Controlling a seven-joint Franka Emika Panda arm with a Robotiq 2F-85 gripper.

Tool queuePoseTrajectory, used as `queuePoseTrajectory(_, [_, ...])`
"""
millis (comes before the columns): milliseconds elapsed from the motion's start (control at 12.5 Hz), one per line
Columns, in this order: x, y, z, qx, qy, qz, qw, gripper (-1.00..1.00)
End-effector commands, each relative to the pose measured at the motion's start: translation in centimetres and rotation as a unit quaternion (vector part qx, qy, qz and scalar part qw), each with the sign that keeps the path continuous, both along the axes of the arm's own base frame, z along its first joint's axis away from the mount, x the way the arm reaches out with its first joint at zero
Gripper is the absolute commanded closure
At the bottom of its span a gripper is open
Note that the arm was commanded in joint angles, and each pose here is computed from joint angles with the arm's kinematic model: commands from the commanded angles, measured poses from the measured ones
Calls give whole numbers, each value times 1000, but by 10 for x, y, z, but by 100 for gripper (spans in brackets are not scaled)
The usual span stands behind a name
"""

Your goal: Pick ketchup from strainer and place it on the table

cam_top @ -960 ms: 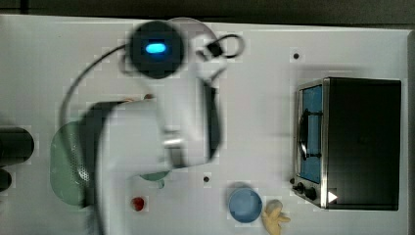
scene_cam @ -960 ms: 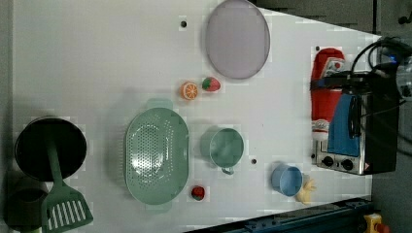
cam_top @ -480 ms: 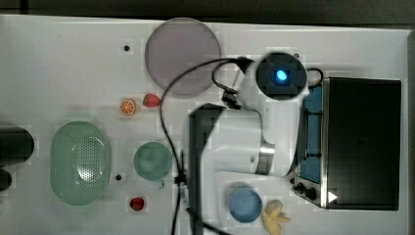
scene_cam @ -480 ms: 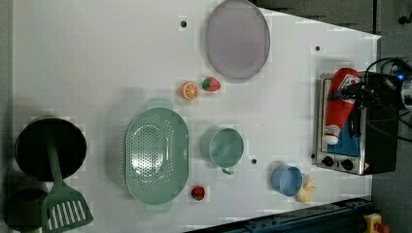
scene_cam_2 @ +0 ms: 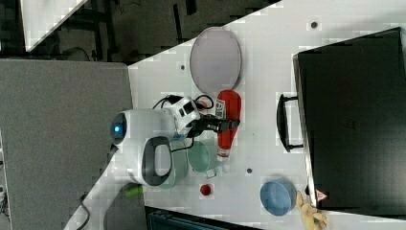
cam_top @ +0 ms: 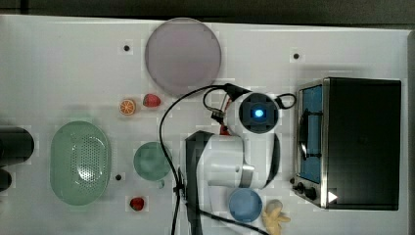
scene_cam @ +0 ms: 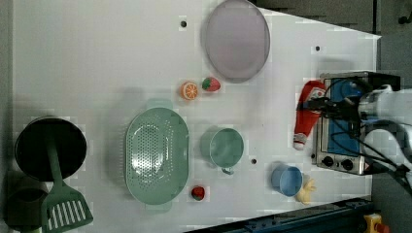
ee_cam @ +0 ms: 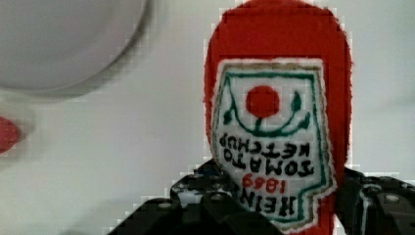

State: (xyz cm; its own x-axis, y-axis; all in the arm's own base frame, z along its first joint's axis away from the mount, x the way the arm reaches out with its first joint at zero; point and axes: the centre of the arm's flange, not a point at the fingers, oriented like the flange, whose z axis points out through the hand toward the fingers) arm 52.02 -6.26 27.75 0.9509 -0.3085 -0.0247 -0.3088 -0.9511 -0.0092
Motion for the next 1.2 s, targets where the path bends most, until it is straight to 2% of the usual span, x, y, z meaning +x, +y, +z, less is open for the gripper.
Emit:
queuePoseTrajectory(80, [2,22,-33,21,3,33,999,-13])
queuePoseTrajectory(400, [-4,22,-80,45,31,27,998,-13])
queuePoseTrajectory(480, [-7,20,-87,47,38,24,998,-19])
queuePoseTrajectory(720, [-7,18,-90,48,41,22,998,-80])
queuePoseTrajectory(800, [-5,17,-84,45,36,21,998,-99])
queuePoseTrajectory(1200, [41,16,36,2,-49,29,998,-100])
